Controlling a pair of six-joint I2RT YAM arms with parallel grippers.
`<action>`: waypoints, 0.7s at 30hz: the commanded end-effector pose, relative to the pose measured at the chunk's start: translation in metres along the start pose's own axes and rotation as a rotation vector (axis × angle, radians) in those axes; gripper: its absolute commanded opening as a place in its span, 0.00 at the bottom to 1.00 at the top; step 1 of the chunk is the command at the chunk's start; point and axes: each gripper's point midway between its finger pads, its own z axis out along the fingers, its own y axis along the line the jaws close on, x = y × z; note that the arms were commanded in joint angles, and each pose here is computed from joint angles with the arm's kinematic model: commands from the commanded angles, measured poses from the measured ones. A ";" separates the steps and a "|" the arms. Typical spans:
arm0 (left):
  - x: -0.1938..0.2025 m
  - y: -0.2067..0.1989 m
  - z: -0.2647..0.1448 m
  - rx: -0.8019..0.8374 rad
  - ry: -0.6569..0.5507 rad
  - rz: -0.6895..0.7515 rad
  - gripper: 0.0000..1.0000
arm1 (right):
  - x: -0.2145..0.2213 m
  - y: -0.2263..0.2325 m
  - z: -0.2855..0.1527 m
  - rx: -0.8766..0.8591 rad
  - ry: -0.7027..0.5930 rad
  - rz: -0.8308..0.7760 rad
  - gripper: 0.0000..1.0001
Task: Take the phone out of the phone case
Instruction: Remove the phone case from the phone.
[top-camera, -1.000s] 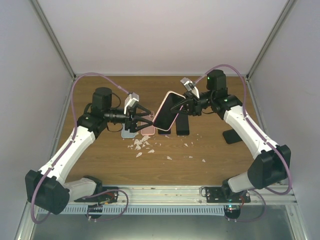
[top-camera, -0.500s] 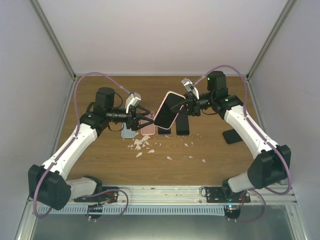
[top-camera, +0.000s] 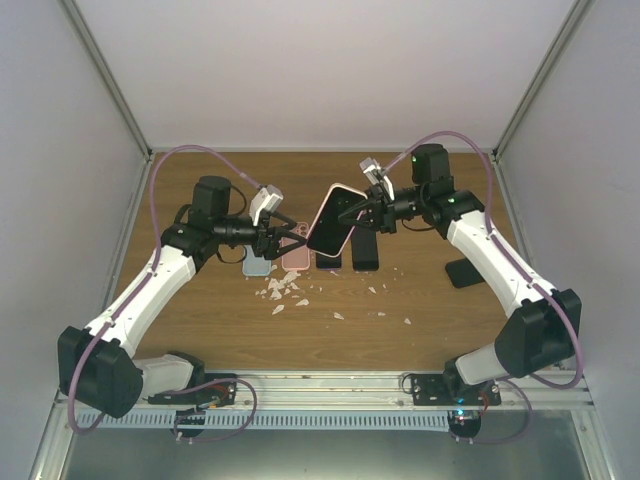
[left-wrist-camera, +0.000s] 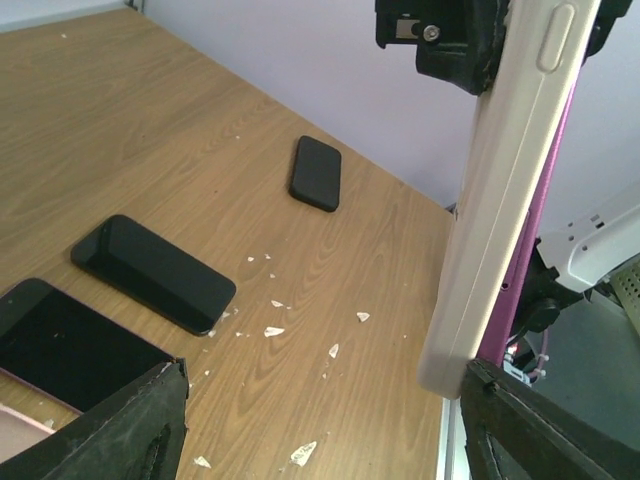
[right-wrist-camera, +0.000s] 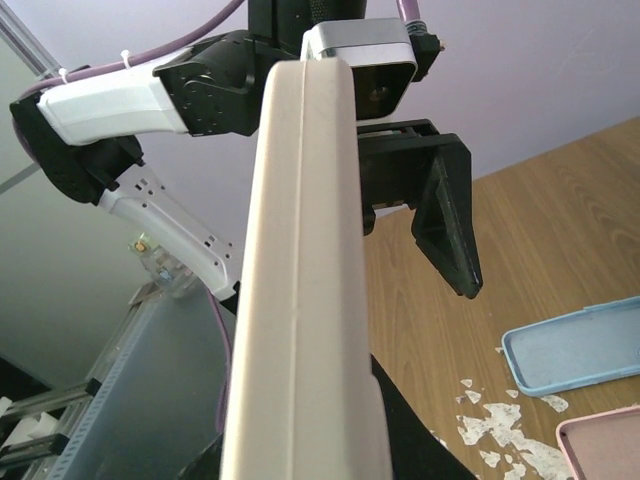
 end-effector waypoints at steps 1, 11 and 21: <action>-0.006 0.038 0.003 -0.167 -0.019 0.023 0.74 | -0.005 0.100 0.004 -0.506 0.013 -0.028 0.00; -0.006 0.034 0.004 -0.104 -0.041 0.054 0.73 | -0.005 0.102 0.007 -0.515 0.026 0.000 0.00; -0.012 0.044 0.005 -0.148 -0.036 0.145 0.73 | -0.009 0.104 0.010 -0.528 0.038 0.018 0.00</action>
